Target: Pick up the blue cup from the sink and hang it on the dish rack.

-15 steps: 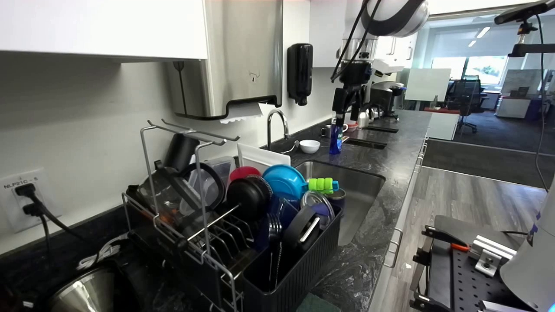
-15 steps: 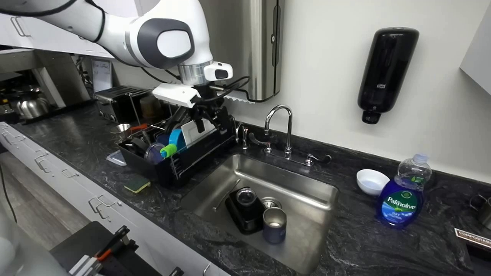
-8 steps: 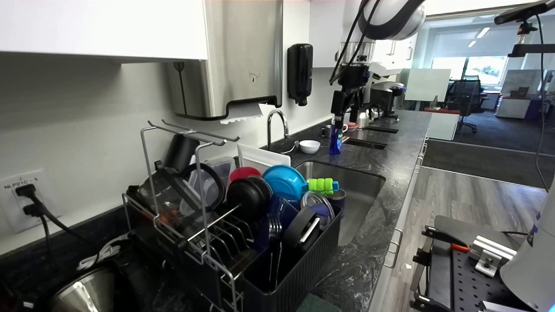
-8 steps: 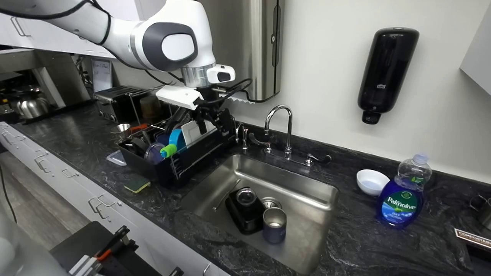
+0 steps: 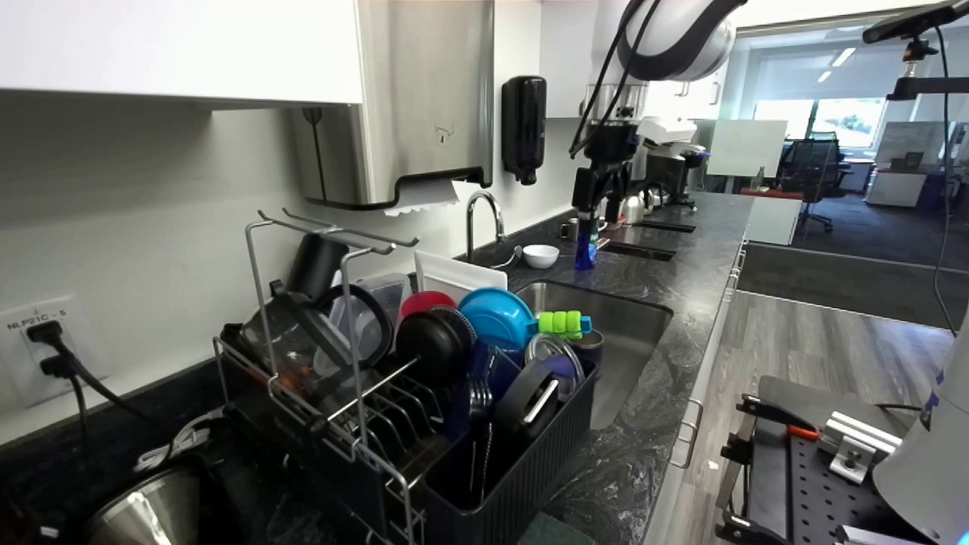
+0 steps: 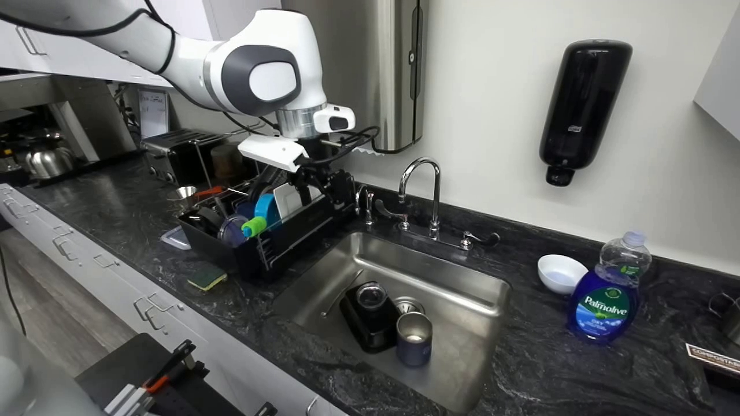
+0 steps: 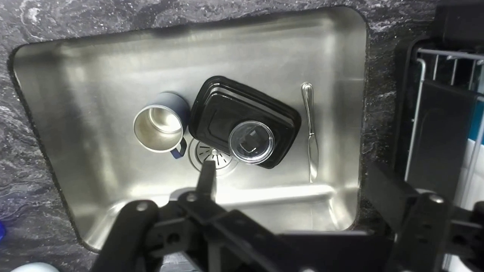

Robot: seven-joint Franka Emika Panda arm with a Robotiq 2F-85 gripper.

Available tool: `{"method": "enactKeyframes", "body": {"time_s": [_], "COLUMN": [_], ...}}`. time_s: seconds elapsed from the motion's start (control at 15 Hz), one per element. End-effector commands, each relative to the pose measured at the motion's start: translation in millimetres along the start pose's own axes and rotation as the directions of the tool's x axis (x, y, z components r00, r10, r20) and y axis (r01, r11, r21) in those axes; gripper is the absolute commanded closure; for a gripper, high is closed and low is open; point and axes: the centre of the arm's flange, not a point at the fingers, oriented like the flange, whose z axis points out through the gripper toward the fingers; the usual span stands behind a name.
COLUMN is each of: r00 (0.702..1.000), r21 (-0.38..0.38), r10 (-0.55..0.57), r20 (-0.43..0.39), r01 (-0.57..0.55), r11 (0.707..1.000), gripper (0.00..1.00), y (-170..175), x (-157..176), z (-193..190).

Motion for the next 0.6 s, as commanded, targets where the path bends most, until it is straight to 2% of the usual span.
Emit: {"method": "enactKeyframes", "body": {"time_s": [0.0, 0.27, 0.53], "r00": [1.0, 0.999, 0.999], "r21": [0.032, 0.039, 0.051], "r10": [-0.007, -0.026, -0.053], "r20": [-0.022, -0.045, -0.008], "r01": [0.008, 0.028, 0.054], "r11": [0.999, 0.999, 0.997], "gripper": [0.0, 0.0, 0.0], "y": [7, 31, 66], "x": [15, 32, 49], "z": [23, 47, 79]}}
